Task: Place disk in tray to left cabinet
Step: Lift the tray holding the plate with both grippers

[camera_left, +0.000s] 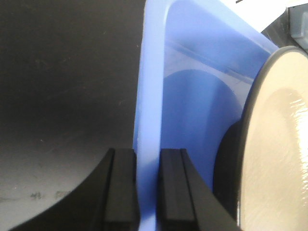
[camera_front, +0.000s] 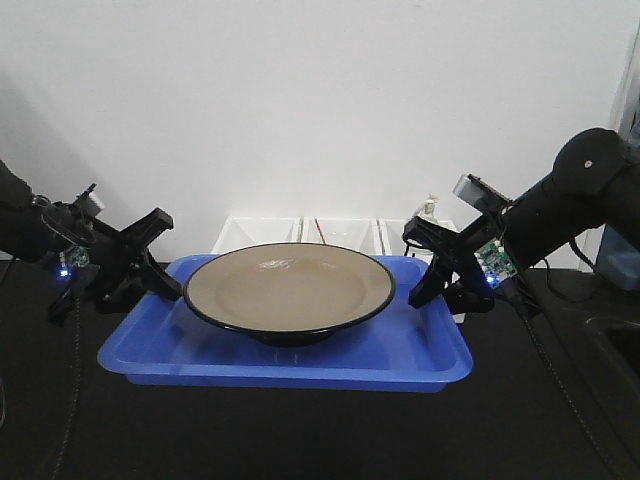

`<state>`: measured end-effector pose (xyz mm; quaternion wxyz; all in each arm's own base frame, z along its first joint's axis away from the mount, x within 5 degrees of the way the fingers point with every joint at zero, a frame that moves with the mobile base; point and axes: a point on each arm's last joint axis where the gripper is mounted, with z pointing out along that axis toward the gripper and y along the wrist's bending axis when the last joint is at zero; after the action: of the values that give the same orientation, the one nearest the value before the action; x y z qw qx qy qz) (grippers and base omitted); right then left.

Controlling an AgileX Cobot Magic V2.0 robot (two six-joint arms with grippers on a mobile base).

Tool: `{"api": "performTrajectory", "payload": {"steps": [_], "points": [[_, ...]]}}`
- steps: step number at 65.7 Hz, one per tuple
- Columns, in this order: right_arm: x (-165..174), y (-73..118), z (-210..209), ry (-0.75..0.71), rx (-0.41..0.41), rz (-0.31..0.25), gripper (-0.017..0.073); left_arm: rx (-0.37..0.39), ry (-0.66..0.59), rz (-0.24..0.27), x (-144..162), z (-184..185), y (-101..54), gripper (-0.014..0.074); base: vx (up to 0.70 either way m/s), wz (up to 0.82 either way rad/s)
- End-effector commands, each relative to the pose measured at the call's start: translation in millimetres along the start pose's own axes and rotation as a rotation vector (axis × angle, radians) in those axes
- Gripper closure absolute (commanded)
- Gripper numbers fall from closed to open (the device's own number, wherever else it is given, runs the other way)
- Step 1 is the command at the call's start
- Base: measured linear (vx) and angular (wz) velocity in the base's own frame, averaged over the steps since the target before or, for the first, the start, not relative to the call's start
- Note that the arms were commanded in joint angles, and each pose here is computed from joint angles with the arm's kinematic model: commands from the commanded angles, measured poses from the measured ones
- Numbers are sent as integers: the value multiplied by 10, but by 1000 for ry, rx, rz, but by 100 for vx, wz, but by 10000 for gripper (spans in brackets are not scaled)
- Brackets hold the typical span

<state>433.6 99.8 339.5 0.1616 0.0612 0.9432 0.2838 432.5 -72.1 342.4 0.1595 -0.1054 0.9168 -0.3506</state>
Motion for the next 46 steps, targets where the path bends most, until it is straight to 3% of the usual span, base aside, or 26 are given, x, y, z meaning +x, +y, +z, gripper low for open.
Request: {"api": "performTrajectory", "payload": {"steps": [1, 46], "points": [[105, 487, -377, -63, -244, -19, 564, 245, 19, 1, 195, -301, -539, 594, 0, 0], [108, 493, -373, -63, -244, -21, 564, 245, 19, 1, 195, -301, -539, 594, -3, 0]]}}
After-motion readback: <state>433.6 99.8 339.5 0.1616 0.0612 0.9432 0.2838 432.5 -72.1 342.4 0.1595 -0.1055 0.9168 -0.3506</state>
